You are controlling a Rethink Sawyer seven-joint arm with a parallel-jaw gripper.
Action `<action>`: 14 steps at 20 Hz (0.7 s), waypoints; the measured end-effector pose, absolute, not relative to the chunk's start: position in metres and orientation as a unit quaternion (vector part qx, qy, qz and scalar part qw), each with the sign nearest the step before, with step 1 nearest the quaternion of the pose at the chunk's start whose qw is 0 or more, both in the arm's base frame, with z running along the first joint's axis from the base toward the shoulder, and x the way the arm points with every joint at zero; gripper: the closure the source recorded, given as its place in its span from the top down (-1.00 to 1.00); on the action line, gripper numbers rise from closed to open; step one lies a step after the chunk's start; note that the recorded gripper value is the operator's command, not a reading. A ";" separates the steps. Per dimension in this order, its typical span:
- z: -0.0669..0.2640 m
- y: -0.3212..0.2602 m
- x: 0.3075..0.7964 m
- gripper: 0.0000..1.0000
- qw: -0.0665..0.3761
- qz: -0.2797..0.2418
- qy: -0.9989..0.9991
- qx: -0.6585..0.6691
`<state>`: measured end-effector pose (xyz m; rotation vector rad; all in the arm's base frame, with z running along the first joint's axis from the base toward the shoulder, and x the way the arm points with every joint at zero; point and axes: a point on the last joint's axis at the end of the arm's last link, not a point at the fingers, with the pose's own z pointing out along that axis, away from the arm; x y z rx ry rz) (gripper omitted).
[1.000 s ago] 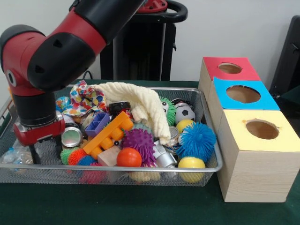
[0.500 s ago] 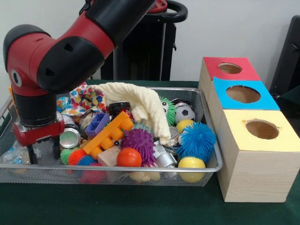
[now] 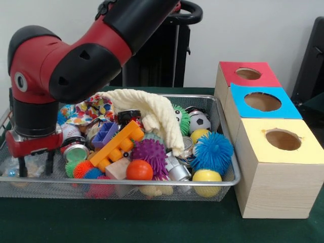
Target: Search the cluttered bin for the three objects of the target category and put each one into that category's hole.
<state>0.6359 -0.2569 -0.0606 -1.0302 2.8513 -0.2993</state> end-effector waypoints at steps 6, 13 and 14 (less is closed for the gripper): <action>-0.054 -0.274 0.640 1.00 0.049 -0.161 0.925 -0.342; -0.031 -0.292 0.627 1.00 0.031 -0.207 0.919 -0.335; -0.029 -0.293 0.624 1.00 0.028 -0.209 0.919 -0.334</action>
